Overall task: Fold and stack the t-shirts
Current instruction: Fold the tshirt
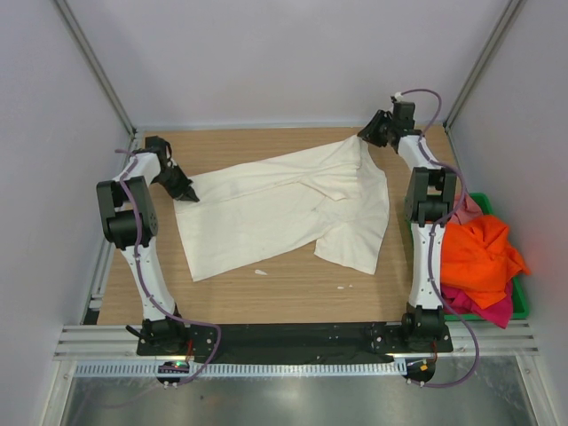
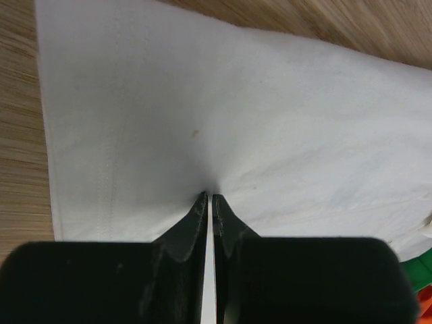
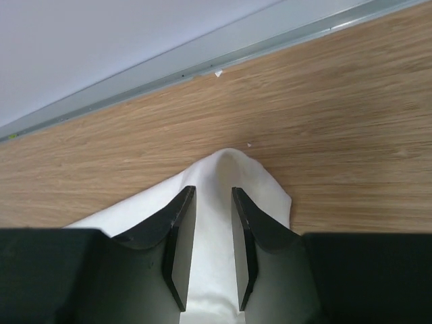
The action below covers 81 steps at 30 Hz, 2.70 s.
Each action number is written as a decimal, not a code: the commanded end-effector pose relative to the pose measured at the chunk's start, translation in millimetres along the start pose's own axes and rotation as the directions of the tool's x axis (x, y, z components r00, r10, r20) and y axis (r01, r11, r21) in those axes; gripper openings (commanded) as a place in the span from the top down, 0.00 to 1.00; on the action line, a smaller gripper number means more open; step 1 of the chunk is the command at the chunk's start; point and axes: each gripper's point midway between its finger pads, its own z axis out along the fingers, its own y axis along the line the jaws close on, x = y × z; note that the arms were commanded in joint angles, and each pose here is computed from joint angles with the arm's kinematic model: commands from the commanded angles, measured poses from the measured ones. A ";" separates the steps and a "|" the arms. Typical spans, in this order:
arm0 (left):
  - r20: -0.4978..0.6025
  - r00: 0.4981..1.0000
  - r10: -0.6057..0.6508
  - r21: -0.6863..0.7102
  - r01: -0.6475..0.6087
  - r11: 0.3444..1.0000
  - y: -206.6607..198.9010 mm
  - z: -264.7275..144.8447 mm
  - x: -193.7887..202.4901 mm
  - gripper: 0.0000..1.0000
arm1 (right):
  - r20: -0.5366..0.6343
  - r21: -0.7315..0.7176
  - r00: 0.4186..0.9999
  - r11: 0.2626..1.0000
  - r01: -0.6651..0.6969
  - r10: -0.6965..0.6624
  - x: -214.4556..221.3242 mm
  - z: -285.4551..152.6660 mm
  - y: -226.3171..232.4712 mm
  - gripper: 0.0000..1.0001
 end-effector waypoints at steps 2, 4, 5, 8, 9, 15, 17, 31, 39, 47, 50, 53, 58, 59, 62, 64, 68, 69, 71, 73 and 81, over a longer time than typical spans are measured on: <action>-0.017 1.000 -0.005 -0.077 0.004 0.997 25.1 19.0 5.7 0.93 | 0.040 -0.056 0.999 0.998 -0.002 0.004 -13.6 8.6 15.1 0.66; -0.015 1.000 -0.007 -0.081 0.006 0.997 25.9 19.7 5.2 0.93 | 0.041 -0.062 0.999 0.998 -0.008 0.010 -12.9 11.4 16.7 0.66; -0.014 1.000 -0.007 -0.083 0.006 0.997 26.3 20.3 5.0 0.93 | 0.043 -0.070 0.999 0.997 -0.011 0.014 -12.5 13.3 18.1 0.66; -0.020 1.000 -0.009 -0.100 0.007 0.995 30.4 22.7 6.4 0.93 | 0.055 -0.078 0.998 0.997 -0.026 0.030 -14.3 19.3 16.1 0.79; -0.021 1.000 -0.007 -0.105 0.004 0.994 31.7 23.2 6.6 0.93 | 0.065 -0.070 0.997 0.997 -0.027 0.031 -17.0 20.0 14.1 0.90; -0.042 0.999 -0.005 -0.147 -0.001 0.989 45.6 31.3 12.8 0.96 | 0.162 -0.016 0.986 0.999 -0.042 0.044 -46.2 21.0 -6.8 0.99; -0.042 0.999 -0.007 -0.153 0.000 0.988 47.9 31.8 13.8 0.96 | 0.140 -0.038 0.989 0.998 -0.050 0.055 -45.5 23.7 -6.7 0.98; 0.128 0.992 0.015 -0.029 -0.011 1.000 -6.0 -46.8 -9.0 0.68 | 0.046 0.198 0.998 0.979 -0.043 0.034 -58.0 -83.8 30.4 0.45; 0.105 0.994 0.001 0.111 -0.013 0.994 -40.6 -75.0 33.4 0.66 | -0.264 0.183 0.939 0.945 0.273 -0.220 72.5 -159.7 104.7 0.41; 0.019 1.000 -0.002 0.187 -0.002 0.982 -41.9 -74.7 94.7 0.65 | -0.433 0.105 0.817 0.878 0.466 -0.382 178.1 -160.5 126.6 0.53; 0.002 1.000 0.027 0.186 -0.027 0.982 -40.0 -73.3 110.4 0.66 | -0.452 0.142 0.775 0.822 0.551 -0.441 181.0 -154.0 120.8 0.53; -0.014 0.999 0.042 0.185 -0.039 0.982 -38.0 -72.0 120.4 0.67 | -0.484 0.155 0.731 0.775 0.613 -0.481 187.6 -144.7 113.3 0.52; -0.022 0.999 0.048 0.194 -0.043 0.980 -39.4 -71.6 121.3 0.67 | -0.522 0.165 0.702 0.750 0.641 -0.485 199.9 -129.2 101.0 0.53; -0.024 0.998 0.050 0.198 -0.044 0.979 -40.3 -72.0 121.4 0.67 | -0.524 0.161 0.699 0.750 0.642 -0.486 201.3 -127.0 100.4 0.53; -0.033 0.998 0.055 0.196 -0.048 0.979 -39.4 -70.4 123.3 0.67 | -0.523 0.175 0.701 0.744 0.645 -0.485 201.3 -121.3 97.3 0.54; -0.041 0.998 0.057 0.188 -0.049 0.981 -36.6 -68.8 124.8 0.67 | -0.523 0.184 0.696 0.733 0.655 -0.491 201.4 -117.1 93.4 0.55; -0.045 0.997 0.059 0.185 -0.049 0.982 -35.5 -68.1 125.8 0.67 | -0.522 0.203 0.697 0.721 0.662 -0.492 200.7 -110.0 87.8 0.57; -0.044 0.997 0.058 0.184 -0.049 0.982 -35.8 -68.5 125.1 0.67 | -0.520 0.206 0.697 0.719 0.664 -0.494 201.2 -109.0 87.3 0.57; -0.045 0.997 0.060 0.185 -0.051 0.981 -36.6 -69.1 124.7 0.67 | -0.499 0.221 0.708 0.717 0.661 -0.499 196.3 -105.5 87.7 0.60; -0.046 0.997 0.058 0.179 -0.049 0.983 -35.7 -68.6 124.4 0.68 | -0.479 0.251 0.720 0.708 0.660 -0.502 189.0 -104.2 88.2 0.66; -0.050 0.997 0.062 0.160 -0.053 0.986 -31.5 -66.0 125.9 0.69 | -0.339 0.346 0.779 0.700 0.624 -0.527 154.2 -93.2 98.8 0.88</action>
